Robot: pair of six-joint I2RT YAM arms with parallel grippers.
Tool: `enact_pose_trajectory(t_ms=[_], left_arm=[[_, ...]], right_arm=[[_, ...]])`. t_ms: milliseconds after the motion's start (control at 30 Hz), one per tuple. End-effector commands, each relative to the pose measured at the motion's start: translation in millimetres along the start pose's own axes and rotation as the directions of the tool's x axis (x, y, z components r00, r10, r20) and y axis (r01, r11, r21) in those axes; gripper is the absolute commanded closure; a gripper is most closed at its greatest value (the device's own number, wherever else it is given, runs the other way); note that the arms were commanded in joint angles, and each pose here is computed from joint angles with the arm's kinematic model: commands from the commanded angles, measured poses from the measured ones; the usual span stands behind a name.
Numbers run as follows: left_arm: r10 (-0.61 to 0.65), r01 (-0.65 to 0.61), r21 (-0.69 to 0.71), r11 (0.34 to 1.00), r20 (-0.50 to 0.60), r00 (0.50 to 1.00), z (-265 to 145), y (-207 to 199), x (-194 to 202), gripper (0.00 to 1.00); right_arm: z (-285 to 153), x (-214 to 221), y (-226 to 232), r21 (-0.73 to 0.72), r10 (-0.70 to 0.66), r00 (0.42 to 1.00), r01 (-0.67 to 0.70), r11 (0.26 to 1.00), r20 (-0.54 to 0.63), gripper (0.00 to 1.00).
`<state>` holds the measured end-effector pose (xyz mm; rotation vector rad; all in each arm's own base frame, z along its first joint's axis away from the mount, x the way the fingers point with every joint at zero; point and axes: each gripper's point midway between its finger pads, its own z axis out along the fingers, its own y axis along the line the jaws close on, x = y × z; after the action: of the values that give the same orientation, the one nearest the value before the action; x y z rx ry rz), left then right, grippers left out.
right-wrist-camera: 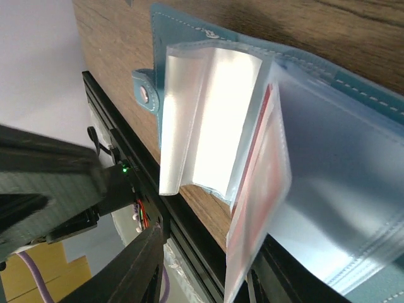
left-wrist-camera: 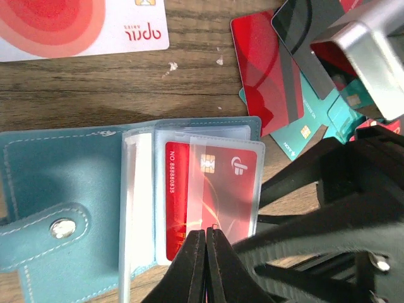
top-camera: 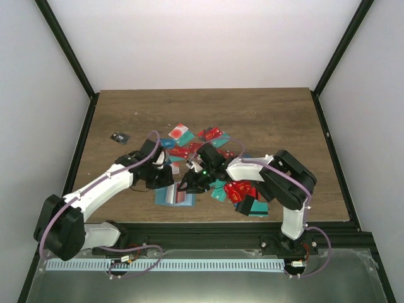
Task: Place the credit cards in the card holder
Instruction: Insert the credit card into the card holder.
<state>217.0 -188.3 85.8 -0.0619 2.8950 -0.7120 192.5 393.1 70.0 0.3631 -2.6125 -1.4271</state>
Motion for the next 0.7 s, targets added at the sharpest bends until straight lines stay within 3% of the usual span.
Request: enact_pose_trajectory(t_ms=[0, 300, 667], left_arm=[[-0.022, 0.024, -0.047, 0.999, 0.036, 0.999, -21, 2, -3, 0.96], [-0.035, 0.046, -0.084, 0.995, 0.137, 0.99, -59, 5, -13, 0.96], [-0.055, 0.072, -0.095, 0.993, 0.164, 0.985, -75, 19, 0, 0.96]], right_arm=[[5, -5, 8, -0.005, -0.013, 1.0, 0.013, 1.0, -0.009, 0.61], [35, -19, 46, -0.046, -0.086, 0.994, 0.083, 0.996, -0.063, 0.6], [58, -34, 82, -0.1, -0.161, 0.981, 0.15, 0.984, -0.105, 0.56]])
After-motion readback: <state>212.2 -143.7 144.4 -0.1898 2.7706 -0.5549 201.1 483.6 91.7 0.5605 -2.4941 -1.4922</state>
